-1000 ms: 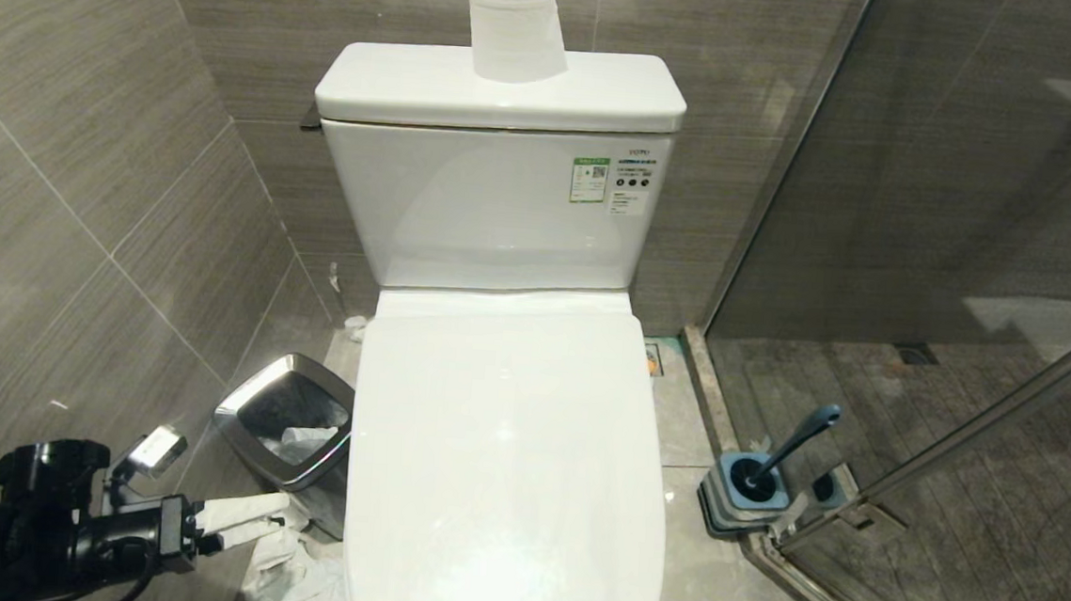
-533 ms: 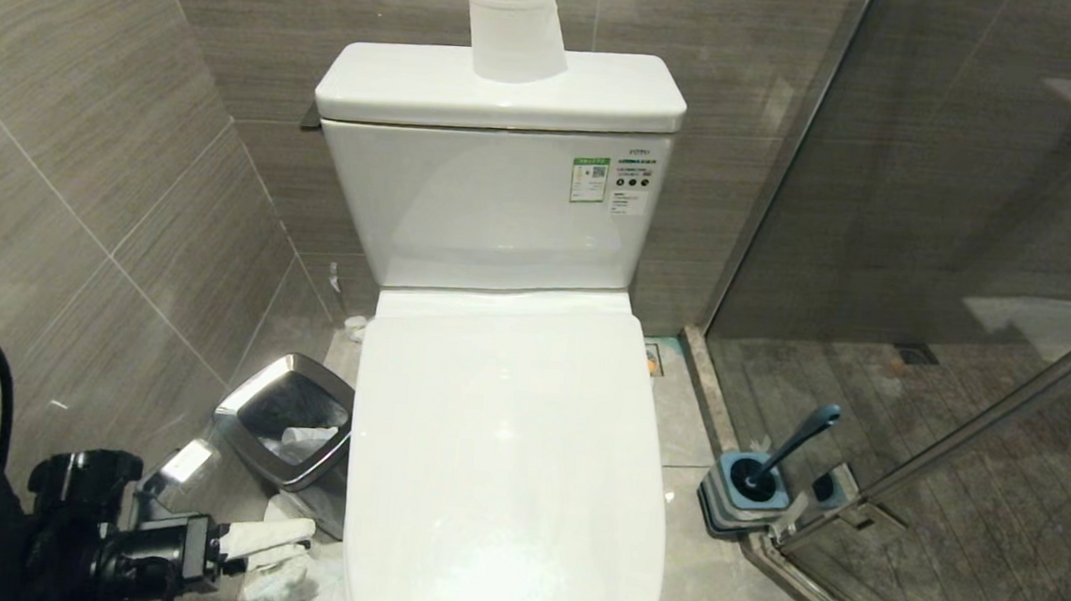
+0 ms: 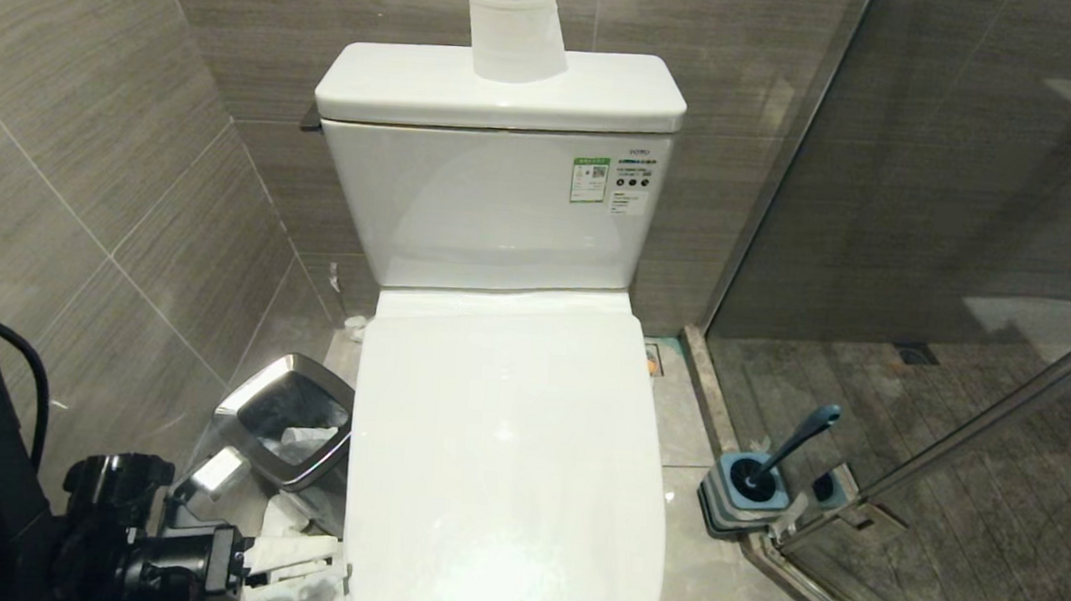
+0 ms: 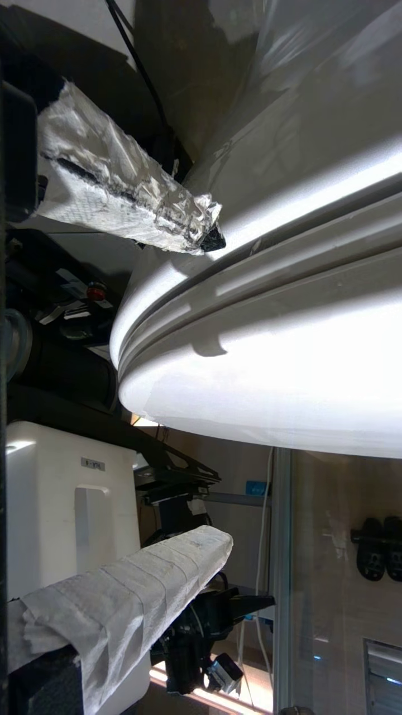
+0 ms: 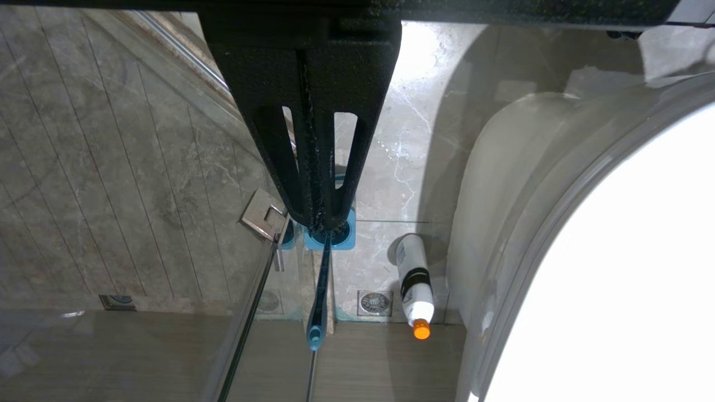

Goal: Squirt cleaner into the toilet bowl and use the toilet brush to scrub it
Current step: Use the left hand to lift the toilet lid slightly

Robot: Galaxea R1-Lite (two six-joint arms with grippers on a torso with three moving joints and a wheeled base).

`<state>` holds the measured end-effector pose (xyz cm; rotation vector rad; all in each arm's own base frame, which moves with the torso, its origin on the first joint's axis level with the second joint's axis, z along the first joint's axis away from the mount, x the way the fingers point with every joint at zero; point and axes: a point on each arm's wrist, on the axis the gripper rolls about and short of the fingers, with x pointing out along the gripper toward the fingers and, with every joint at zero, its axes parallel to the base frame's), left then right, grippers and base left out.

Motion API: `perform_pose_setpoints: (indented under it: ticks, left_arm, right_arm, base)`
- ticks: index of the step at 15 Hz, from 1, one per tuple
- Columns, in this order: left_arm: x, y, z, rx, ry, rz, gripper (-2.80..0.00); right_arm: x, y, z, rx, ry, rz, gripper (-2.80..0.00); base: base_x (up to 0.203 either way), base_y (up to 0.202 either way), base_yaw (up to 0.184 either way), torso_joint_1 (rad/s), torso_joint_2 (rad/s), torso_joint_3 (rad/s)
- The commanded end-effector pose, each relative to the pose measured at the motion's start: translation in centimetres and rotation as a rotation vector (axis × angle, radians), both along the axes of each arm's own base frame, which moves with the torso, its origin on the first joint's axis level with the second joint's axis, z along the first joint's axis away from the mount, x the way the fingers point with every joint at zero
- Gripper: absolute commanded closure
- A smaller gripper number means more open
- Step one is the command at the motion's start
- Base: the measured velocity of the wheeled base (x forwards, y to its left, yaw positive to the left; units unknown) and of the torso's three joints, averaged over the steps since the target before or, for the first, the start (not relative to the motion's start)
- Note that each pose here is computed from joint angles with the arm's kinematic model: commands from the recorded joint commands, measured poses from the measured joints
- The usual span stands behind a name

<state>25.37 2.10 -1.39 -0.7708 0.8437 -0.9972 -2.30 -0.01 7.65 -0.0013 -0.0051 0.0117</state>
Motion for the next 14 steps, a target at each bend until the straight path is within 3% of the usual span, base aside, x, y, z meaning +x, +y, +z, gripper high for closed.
perform_pose_setpoints:
  ticks: [1,14]
  left_arm:
    - [0.1,-0.1,-0.2,-0.007,0.004,-0.007,-2.8]
    - [0.5,-1.8,-0.3,0.004,-0.018,-0.071,-2.8]
  right_arm:
    - [0.0,0.0,0.0,0.0,0.001,0.001,0.0]
    - [0.0,0.0,0.0,0.0,0.001,0.001,0.0]
  base:
    - [0.0,0.0,0.0,0.0,0.0,0.0]
    - [0.0,0.0,0.0,0.0,0.0,0.0]
